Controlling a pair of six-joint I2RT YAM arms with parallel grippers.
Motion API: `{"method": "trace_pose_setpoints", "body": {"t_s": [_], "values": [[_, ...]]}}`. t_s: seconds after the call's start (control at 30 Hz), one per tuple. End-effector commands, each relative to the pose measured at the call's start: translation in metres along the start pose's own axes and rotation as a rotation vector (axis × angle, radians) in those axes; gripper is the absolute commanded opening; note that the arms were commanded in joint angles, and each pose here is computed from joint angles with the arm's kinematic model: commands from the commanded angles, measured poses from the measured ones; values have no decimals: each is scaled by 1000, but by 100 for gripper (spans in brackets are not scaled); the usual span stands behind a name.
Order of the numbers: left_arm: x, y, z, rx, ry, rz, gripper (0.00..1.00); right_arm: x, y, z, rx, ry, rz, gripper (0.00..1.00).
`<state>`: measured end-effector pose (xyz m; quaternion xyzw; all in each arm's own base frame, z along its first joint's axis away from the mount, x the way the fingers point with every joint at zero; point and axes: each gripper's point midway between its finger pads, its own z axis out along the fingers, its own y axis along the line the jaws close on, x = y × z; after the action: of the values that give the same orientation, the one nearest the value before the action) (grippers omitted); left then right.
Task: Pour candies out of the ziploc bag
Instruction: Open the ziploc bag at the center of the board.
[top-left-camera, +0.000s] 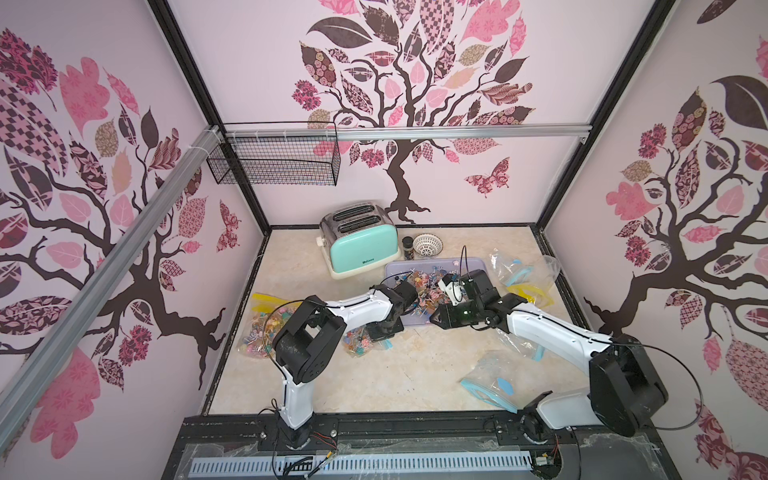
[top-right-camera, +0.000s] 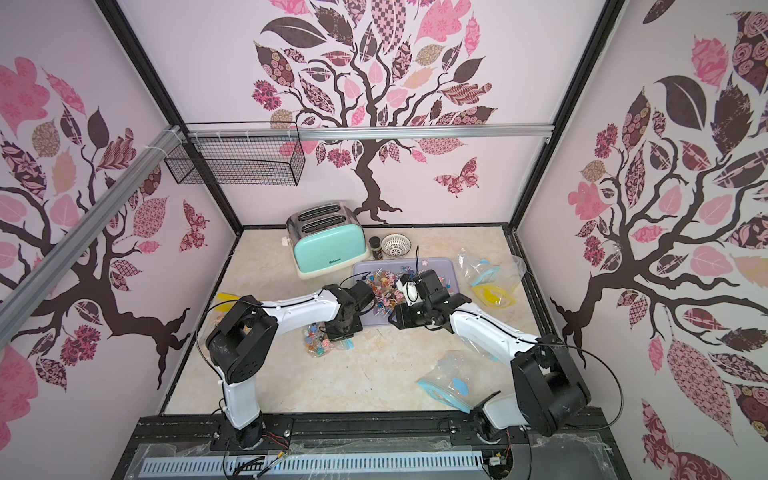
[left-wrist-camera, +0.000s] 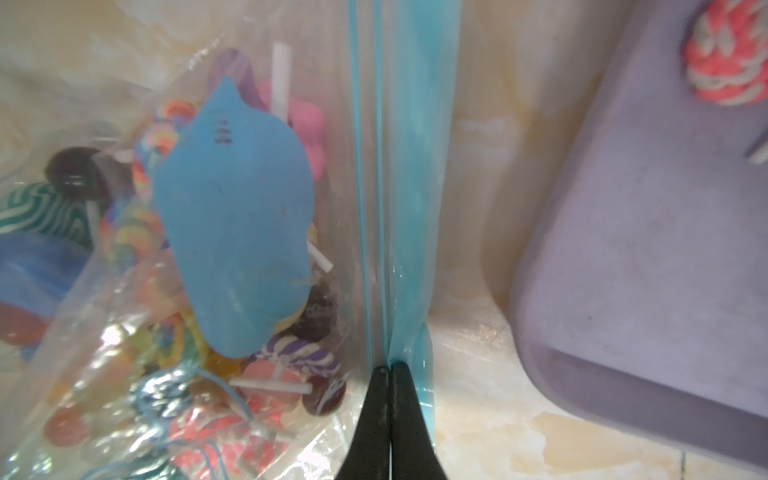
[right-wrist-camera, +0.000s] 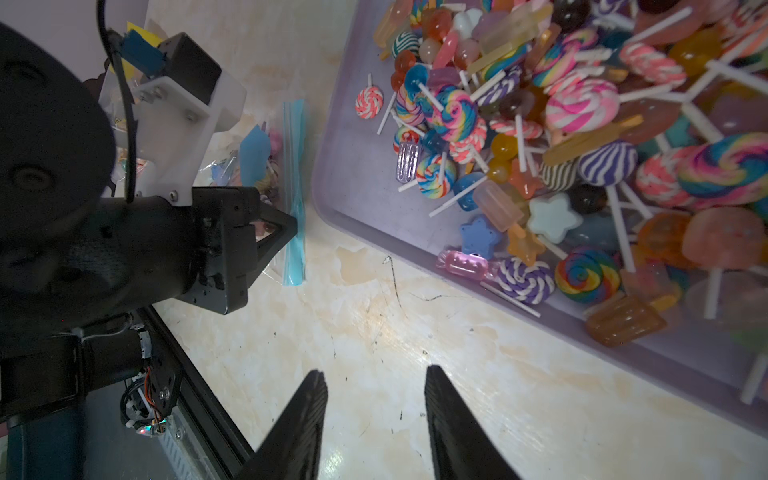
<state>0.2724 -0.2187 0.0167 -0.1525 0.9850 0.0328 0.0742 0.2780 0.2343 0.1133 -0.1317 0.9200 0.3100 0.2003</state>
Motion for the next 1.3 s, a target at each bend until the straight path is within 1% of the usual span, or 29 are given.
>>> {"method": "trace_pose_setpoints", "body": {"t_s": [0.0,0.1,0.27,0.37,0.47,0.6,0.7,0.9,1.27], "values": [[9,7,7,-9,25,12,0,-2,4,-3,-23,-6,-20,43],[14,-2,-3,94,24,23,0,1,15,-2,-93,12,-28,42],[33,-12,-20,256,29,85,0,12,43,6,-266,71,-27,42],[47,-12,-22,323,33,112,0,24,60,19,-341,119,-28,42],[60,-9,-21,402,43,109,0,42,76,40,-402,183,-14,43],[66,1,-23,449,21,108,0,62,86,65,-465,240,41,44],[64,4,-29,471,-4,112,0,70,83,78,-476,258,83,44],[63,0,-35,497,-16,123,0,79,79,100,-447,297,95,41],[65,3,-28,482,-9,127,0,73,69,126,-387,307,132,34]]}}
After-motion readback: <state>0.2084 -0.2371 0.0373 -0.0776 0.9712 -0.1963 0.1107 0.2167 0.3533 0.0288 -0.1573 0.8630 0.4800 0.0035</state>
